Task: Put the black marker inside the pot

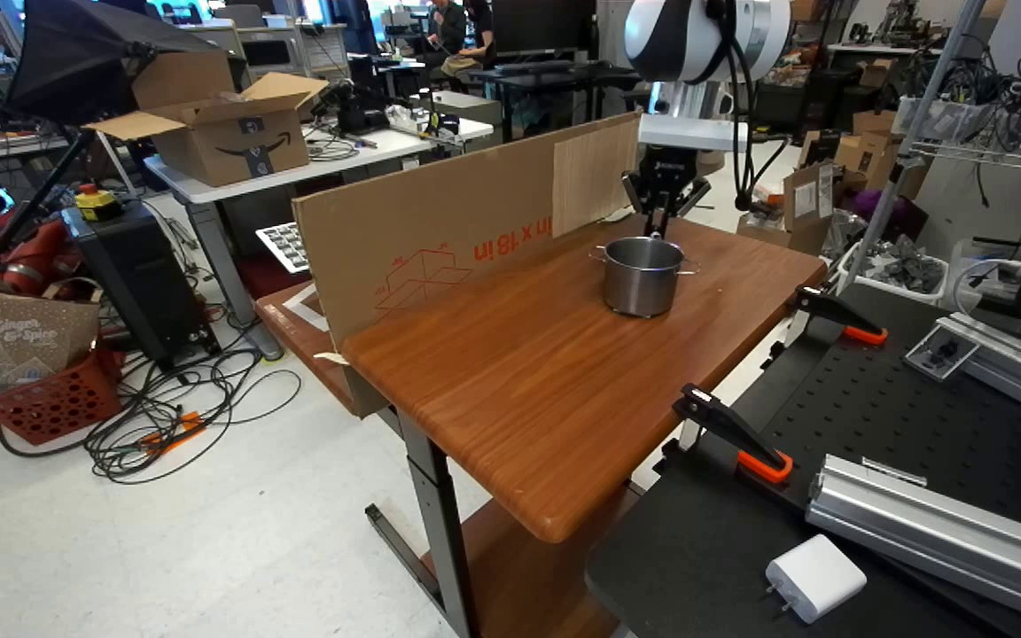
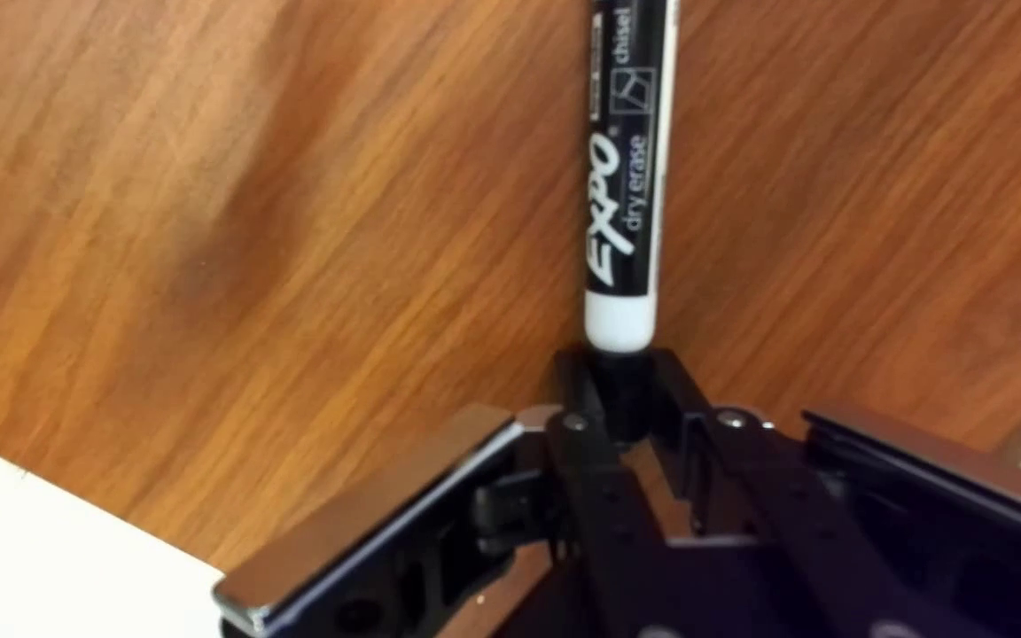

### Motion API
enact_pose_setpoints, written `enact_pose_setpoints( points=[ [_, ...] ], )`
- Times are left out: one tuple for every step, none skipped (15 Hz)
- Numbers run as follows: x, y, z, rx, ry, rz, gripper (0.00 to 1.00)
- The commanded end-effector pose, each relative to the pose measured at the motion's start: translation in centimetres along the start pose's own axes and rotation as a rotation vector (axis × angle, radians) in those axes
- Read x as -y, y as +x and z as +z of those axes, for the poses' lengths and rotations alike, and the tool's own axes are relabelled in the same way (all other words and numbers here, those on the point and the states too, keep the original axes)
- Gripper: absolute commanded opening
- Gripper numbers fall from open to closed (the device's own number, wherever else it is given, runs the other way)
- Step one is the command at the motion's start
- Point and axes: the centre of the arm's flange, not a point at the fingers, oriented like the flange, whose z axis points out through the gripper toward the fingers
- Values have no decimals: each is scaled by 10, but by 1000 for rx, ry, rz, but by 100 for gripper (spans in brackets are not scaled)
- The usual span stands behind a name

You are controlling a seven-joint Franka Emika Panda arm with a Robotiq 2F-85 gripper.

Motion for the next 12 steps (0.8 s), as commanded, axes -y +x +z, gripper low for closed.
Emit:
enact_pose_setpoints(
  points=[
    [-4, -3, -18, -32, 9, 0, 5],
    [-5, -5, -27, -47, 21, -3, 5],
    [-6, -8, -35, -59, 33, -6, 5],
    [-8, -13, -47, -73, 49, -18, 5],
    [-10, -20, -57, -92, 62, -29, 5],
    [-12, -27, -66, -120, 77, -41, 5],
    [-14, -35, -75, -145, 88, -52, 5],
    [-16, -43, -83, -182, 101, -59, 5],
    [-17, -50, -89, -211, 110, -67, 5],
    [-18, -59, -95, -241, 116, -73, 5],
    [-19, -67, -100, -272, 123, -78, 5],
    [-20, -77, -105, -307, 128, -88, 5]
  ],
)
